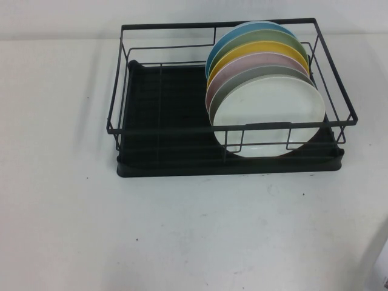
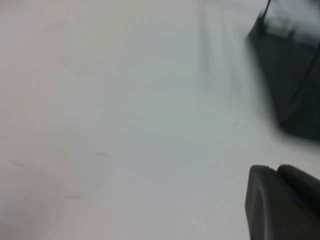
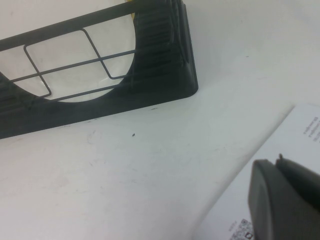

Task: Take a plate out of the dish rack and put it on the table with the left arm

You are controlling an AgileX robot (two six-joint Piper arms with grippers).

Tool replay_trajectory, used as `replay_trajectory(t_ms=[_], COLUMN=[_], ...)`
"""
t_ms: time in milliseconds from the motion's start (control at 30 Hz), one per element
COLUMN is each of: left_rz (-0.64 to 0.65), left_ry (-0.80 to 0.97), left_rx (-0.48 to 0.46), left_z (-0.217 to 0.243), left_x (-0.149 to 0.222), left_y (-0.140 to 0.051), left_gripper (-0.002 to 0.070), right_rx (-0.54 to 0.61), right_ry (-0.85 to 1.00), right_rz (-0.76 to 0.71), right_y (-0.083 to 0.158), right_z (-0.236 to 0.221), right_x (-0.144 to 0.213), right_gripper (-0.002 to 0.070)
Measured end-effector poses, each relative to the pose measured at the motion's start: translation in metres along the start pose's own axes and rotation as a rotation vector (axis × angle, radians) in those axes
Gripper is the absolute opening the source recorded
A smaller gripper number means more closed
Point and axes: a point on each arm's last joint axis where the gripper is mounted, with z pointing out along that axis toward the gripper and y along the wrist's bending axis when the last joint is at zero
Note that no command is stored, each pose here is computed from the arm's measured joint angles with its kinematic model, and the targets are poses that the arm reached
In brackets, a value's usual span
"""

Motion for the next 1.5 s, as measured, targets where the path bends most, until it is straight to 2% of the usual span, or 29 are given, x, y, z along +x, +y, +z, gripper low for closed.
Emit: replay_trajectory(t_ms=[133, 200, 500, 567, 667, 767, 900, 967, 1100, 1233, 1333, 1500], left_rz=[-0.539, -0.655, -0.719, -0.655, -0.457, -0.196, 0.242, 0.376, 0.496, 0.598, 0.593, 0.634], left_ry=[-0.104, -0.136, -0.148, -0.082, 0.033, 0.141, 0.261, 0.272, 0.257, 0.278, 0.267, 0.265], left_rx=[0.095, 0.112, 0.125, 0.148, 0.194, 0.214, 0.298, 0.336, 0.399, 0.599, 0.704, 0.809], left_z=[-0.001, -0.001, -0.001, -0.003, -0.013, -0.021, -0.025, -0.023, -0.007, 0.027, 0.056, 0.107], left_x=[-0.011, -0.014, -0.016, -0.016, -0.039, -0.077, -0.137, -0.165, -0.226, -0.269, -0.295, -0.317], left_y=[-0.006, -0.006, -0.006, -0.011, -0.023, -0.031, -0.043, -0.047, -0.057, -0.072, -0.081, -0.1], left_gripper=[-0.0004, -0.0004, -0.0003, -0.0004, -0.0004, -0.0004, -0.0004, -0.0004, -0.0004, -0.0004, -0.0003, -0.0004], right_rx=[0.0, 0.0, 0.0, 0.0, 0.0, 0.0, 0.0, 0.0, 0.0, 0.0, 0.0, 0.0], right_ry=[0.0, 0.0, 0.0, 0.0, 0.0, 0.0, 0.0, 0.0, 0.0, 0.0, 0.0, 0.0], right_rz=[0.0, 0.0, 0.0, 0.0, 0.0, 0.0, 0.0, 0.0, 0.0, 0.0, 0.0, 0.0], right_y=[0.0, 0.0, 0.0, 0.0, 0.0, 0.0, 0.0, 0.0, 0.0, 0.0, 0.0, 0.0], right_z=[0.0, 0.0, 0.0, 0.0, 0.0, 0.0, 0.0, 0.0, 0.0, 0.0, 0.0, 0.0], right_x=[0.0, 0.0, 0.0, 0.0, 0.0, 0.0, 0.0, 0.0, 0.0, 0.0, 0.0, 0.0], right_gripper=[-0.0018, -0.0018, -0.0018, -0.0018, -0.0018, -0.0018, -0.0018, -0.0018, -0.0018, -0.0018, -0.0018, -0.0018])
